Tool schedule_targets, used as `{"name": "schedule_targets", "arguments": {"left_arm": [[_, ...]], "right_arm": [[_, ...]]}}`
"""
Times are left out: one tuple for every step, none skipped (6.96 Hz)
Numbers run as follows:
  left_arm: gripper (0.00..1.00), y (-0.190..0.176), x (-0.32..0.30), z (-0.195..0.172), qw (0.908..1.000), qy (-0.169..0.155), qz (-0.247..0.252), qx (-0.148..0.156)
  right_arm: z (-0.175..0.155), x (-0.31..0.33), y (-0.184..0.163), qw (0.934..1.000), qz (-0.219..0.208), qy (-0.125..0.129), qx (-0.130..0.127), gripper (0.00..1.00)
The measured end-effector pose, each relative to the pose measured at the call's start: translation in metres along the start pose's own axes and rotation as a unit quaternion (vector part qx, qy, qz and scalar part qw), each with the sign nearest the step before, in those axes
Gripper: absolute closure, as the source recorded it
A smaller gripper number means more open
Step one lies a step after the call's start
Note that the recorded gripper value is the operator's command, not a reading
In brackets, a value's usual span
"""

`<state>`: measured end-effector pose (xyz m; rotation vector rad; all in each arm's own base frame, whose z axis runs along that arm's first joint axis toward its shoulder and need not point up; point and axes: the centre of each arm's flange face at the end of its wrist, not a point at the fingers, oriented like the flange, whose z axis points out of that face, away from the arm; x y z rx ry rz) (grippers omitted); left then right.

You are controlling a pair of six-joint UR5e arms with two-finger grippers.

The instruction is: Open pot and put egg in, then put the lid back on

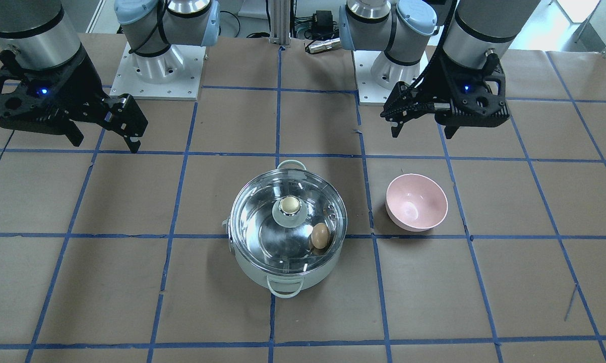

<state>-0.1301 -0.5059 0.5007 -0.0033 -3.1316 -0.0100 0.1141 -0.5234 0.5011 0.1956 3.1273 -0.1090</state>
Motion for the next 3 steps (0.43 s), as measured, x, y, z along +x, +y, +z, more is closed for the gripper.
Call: {"name": "schedule_targets", "arguments": {"left_arm": [[0.00,0.000,0.000,0.000,1.0000,0.000,0.001,0.000],[0.00,0.000,0.000,0.001,1.0000,0.000,0.001,0.000],[0.00,-0.001,0.000,0.001,1.0000,0.000,0.000,-0.001]], "right_arm": [[-0.001,-0.001,0.000,1.0000,-0.001,0.000,0.001,0.00],[-0.002,-0.007,0.002,1.0000,-0.006,-0.001,0.002,0.00],[-0.003,-0.029,0.010,0.9997,-0.025,-0.002,0.005,0.00]]}}
